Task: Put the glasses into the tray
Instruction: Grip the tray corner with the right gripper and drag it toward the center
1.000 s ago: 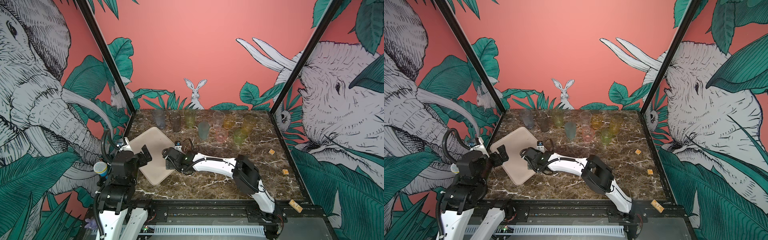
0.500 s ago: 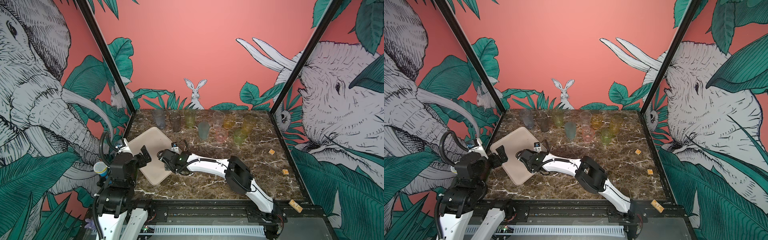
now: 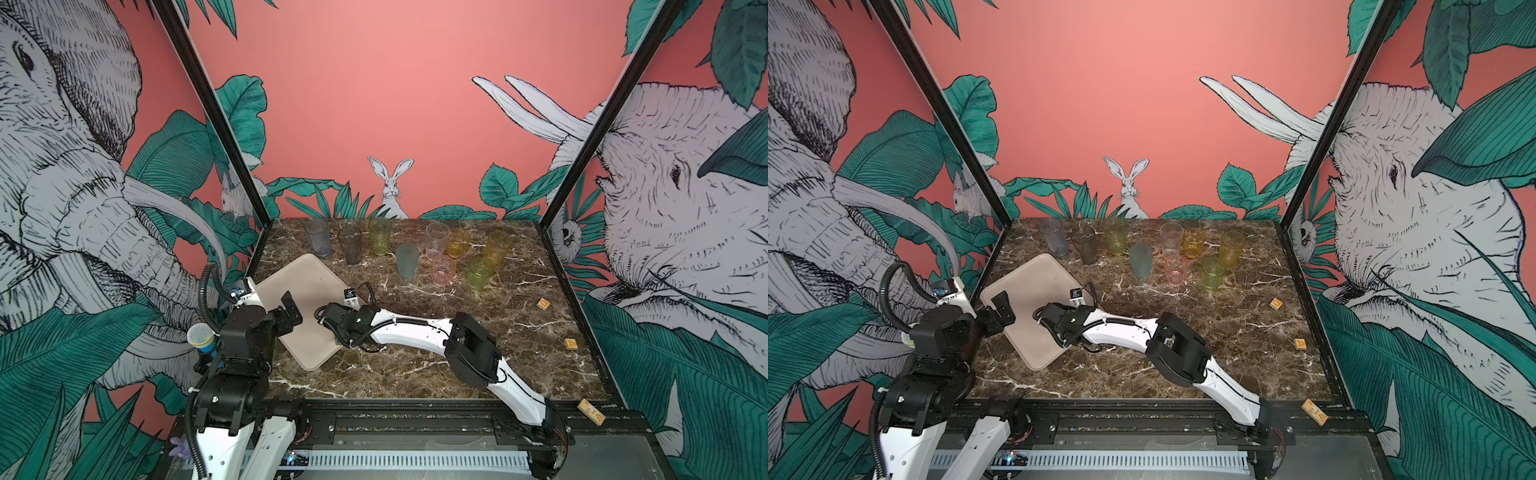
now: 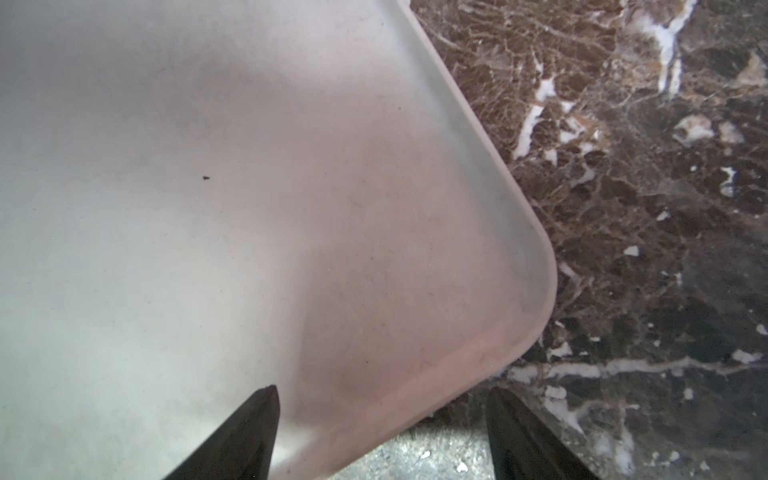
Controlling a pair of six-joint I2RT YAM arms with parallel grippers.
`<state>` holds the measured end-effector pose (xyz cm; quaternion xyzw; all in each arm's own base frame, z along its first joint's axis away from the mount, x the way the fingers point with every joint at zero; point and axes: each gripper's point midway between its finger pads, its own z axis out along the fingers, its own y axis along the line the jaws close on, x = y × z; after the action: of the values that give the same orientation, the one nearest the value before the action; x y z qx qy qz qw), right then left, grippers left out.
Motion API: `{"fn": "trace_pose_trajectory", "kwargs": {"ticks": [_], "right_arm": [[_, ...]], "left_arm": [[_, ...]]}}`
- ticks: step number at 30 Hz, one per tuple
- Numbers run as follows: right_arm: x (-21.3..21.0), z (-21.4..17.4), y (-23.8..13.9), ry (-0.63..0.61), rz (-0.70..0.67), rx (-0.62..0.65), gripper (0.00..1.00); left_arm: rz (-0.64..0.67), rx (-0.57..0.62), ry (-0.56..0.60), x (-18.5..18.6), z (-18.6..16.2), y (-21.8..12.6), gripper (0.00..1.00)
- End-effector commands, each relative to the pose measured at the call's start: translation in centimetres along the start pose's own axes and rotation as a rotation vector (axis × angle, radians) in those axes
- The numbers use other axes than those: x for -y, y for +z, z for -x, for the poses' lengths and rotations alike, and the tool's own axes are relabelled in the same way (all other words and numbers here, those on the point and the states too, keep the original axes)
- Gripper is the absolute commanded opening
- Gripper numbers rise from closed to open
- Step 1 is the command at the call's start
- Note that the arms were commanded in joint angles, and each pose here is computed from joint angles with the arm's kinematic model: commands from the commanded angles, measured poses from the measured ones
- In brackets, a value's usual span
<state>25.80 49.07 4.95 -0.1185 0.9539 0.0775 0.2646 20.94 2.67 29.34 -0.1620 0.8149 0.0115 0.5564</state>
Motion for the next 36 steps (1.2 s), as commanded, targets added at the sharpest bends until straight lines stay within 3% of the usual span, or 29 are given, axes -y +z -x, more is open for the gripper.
{"fn": "trace_pose_trajectory", "kwargs": {"ticks": [1, 11, 24, 36], "right_arm": [[1.0, -0.5, 0.1, -0.017, -0.051, -0.001, 0.84], [2.0, -0.2, -1.8, 0.017, -0.069, 0.004, 0.99], [2.5, -1.8, -0.2, -0.004, -0.098, -0.039, 0.88], [6.6, -3.9, 0.5, 0.011, -0.110, -0.095, 0.64]], "left_arm": [[0.011, -0.013, -0.003, -0.2, -0.5, 0.3, 0.99], [0.012, -0.012, 0.000, -0.2, -0.6, 0.3, 1.00], [0.013, -0.009, 0.002, -0.3, -0.6, 0.1, 1.00], [0.006, -0.015, -0.004, -0.2, -0.8, 0.3, 1.00]]}}
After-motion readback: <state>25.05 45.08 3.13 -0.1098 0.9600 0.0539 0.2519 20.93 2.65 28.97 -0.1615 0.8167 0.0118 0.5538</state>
